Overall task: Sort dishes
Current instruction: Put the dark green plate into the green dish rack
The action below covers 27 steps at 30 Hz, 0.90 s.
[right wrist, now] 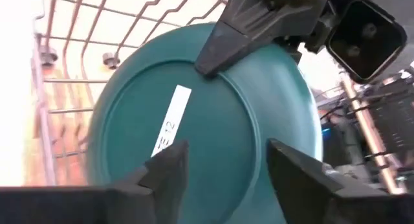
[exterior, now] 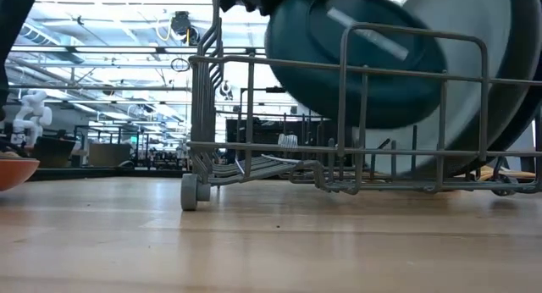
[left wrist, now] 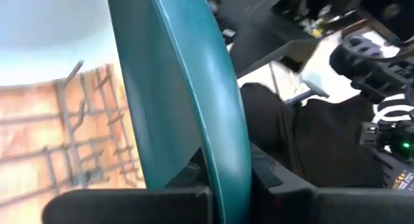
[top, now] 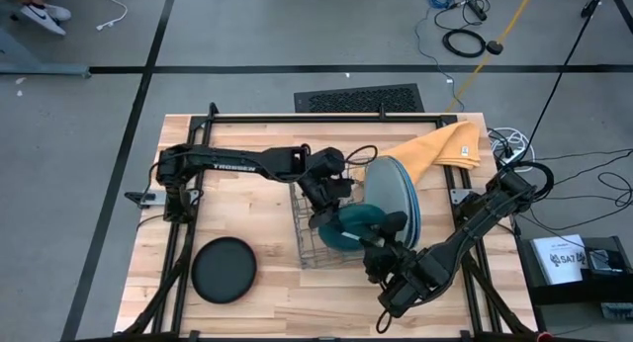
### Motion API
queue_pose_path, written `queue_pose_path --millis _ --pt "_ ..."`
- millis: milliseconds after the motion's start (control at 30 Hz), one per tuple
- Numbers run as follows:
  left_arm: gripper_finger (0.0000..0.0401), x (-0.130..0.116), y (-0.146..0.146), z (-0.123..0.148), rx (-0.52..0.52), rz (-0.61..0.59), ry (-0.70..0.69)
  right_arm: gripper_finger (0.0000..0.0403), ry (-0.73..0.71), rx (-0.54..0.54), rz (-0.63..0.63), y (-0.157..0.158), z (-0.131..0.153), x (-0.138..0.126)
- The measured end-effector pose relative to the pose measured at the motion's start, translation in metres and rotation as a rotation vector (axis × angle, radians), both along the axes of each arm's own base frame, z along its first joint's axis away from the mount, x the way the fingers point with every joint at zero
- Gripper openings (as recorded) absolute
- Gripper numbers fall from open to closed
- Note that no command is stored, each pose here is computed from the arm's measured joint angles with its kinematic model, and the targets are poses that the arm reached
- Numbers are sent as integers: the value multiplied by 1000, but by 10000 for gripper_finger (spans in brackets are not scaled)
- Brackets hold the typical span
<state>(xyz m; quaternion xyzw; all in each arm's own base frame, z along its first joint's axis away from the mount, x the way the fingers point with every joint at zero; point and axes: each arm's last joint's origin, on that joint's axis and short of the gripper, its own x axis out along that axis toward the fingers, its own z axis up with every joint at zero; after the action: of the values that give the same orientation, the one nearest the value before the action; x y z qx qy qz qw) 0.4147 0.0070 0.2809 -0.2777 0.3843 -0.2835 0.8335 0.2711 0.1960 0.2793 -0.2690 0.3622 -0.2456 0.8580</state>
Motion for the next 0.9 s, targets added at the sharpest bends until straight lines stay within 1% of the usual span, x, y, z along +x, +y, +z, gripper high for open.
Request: queue_pose_path --millis 133,233,367,533,633,700,800,900 --pt "25 -3 1 -4 41 29 48 260 -22 48 -24 0 0 0" --pt "25 -3 1 -7 60 37 64 285 -28 55 -24 2 0 -1" --pt "25 -10 2 3 81 56 59 291 -29 26 12 7 0 -3" --pt "25 -21 7 22 112 99 23 282 -70 -55 43 12 9 -4" --pt "25 -30 10 37 165 217 21 276 -102 -96 52 15 17 -4" --pt "25 -34 13 42 194 336 56 273 -125 -117 56 16 23 -4" --pt "25 -34 11 41 176 483 141 270 -160 -140 49 17 29 -4" --pt "25 -32 -2 40 159 606 183 266 -177 -178 50 19 31 -6"
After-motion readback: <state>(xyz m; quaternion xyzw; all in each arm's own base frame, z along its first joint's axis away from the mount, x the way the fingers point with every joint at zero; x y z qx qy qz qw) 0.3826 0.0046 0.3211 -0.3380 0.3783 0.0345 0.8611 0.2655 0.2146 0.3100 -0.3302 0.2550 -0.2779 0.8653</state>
